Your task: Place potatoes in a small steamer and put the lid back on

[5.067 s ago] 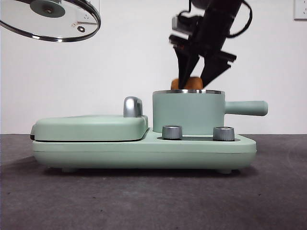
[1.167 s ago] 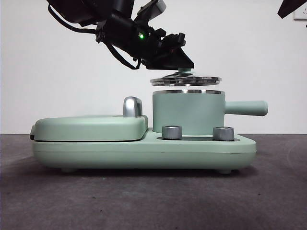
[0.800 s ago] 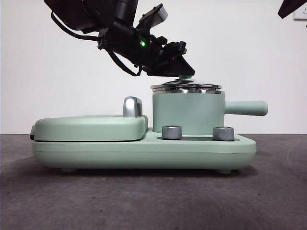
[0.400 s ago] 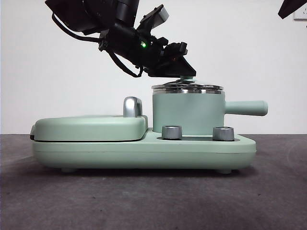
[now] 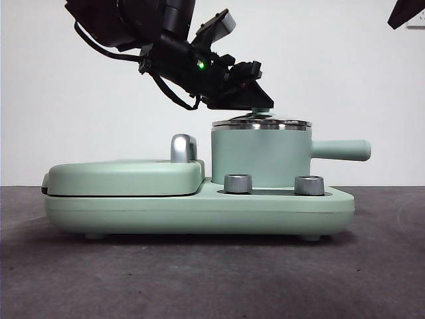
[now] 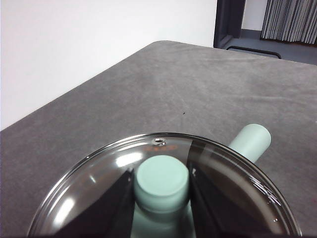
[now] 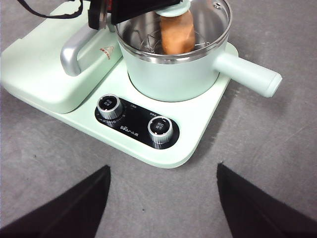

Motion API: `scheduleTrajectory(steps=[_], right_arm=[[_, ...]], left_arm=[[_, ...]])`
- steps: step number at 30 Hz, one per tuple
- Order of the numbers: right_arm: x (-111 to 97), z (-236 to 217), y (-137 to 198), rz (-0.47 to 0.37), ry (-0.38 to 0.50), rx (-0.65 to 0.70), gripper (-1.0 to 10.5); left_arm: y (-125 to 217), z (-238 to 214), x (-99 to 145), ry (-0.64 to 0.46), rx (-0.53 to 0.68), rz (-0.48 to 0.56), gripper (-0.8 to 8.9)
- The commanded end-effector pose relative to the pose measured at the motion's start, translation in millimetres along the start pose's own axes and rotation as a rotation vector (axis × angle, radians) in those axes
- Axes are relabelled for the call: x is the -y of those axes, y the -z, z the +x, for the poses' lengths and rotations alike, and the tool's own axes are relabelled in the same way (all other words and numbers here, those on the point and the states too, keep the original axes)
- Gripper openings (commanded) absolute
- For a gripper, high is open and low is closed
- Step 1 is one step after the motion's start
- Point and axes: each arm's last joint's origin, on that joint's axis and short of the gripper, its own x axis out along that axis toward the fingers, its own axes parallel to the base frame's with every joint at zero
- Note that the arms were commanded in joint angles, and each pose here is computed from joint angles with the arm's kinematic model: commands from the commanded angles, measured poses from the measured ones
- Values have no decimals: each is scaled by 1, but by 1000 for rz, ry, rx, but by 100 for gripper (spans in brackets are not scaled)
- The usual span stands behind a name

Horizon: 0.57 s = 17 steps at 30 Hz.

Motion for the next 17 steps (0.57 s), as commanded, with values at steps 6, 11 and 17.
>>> scheduleTrajectory(steps=[6, 11, 17], right_arm=[[-1, 0, -2, 7, -2, 7, 330], [-1, 0, -2, 7, -3, 7, 330], [-1, 0, -1, 8, -2, 1, 330]], left_arm=[[-7, 7, 0, 9, 34, 25, 18], [-7, 6, -1, 6, 35, 3, 181], [-12, 2, -3, 3, 48, -64, 223]])
